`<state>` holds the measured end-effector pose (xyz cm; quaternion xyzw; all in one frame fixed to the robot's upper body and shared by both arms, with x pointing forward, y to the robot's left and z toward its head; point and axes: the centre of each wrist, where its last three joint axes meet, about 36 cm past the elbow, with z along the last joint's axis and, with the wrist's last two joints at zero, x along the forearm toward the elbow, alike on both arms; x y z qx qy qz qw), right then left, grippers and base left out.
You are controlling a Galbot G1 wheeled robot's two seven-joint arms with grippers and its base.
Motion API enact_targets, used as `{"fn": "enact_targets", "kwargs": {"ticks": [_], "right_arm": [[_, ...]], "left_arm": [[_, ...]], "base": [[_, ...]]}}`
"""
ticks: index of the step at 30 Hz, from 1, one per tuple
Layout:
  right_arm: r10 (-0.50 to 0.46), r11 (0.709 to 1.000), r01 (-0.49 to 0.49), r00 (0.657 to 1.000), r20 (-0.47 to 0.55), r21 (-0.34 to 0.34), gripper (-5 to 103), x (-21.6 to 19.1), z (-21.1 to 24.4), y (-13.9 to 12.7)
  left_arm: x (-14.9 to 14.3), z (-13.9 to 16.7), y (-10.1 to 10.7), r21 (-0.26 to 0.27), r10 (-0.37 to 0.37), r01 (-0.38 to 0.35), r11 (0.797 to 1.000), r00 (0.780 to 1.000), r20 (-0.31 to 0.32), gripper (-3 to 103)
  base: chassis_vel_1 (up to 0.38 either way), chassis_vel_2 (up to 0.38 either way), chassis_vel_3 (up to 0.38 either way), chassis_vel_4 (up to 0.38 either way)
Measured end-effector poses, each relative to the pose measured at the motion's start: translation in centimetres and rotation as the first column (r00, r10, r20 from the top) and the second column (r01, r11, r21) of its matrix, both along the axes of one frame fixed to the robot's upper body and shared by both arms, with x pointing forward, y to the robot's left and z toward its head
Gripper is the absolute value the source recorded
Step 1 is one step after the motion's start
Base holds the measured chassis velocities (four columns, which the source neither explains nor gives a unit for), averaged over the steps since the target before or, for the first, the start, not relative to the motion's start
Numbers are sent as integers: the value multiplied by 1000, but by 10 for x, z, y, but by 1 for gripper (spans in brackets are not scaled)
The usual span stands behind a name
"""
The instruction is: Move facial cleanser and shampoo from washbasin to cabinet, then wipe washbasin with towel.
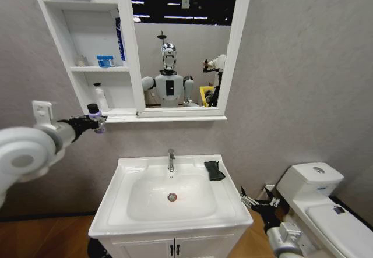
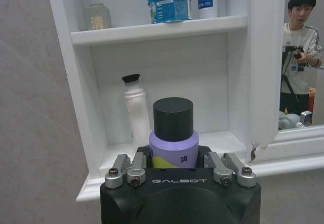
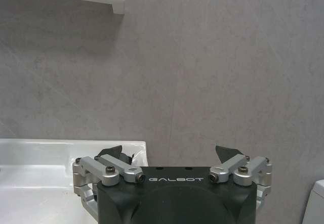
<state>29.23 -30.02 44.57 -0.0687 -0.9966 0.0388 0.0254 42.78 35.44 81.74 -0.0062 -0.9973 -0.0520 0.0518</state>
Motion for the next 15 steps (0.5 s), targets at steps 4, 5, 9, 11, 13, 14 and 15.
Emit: {"fn": "enact_targets", "kwargs": {"ticks": [4, 5, 9, 11, 13, 14, 15], "right_arm": [[7, 1000, -7, 1000, 1, -1, 100, 1, 1, 2], [8, 1000, -8, 1000, 0, -1, 100, 2, 3, 3], [5, 1000, -5, 1000, -3, -4, 100, 1, 3, 1], [2, 1000, -2, 1000, -5, -5, 100, 0, 3, 0], [-1, 1000, 1, 1000, -7, -6, 100, -1, 3, -1], [-7, 1000, 7, 1000, -7, -8, 100, -2, 1, -3], [-11, 1000, 11, 1000, -8, -10, 100, -2, 0, -4]], "left_arm": [[27, 11, -4, 4, -22, 22, 1000, 1000, 22, 43], [38, 17, -9, 4, -31, 31, 1000, 999, 35, 43], [68, 29, -20, -19, -39, 40, 999, 998, 41, 43], [73, 30, -20, -23, -41, 42, 999, 998, 39, 43], [83, 31, -20, -26, -40, 41, 999, 999, 34, 43], [98, 29, -23, -20, -48, 48, 999, 999, 22, 43], [109, 27, -25, -13, -42, 42, 999, 999, 14, 43]], "base": [[0, 0, 0, 0], [0, 0, 0, 0], [0, 0, 0, 0], [0, 0, 0, 0], [0, 0, 0, 0], [0, 0, 0, 0], [0, 0, 0, 0]]}}
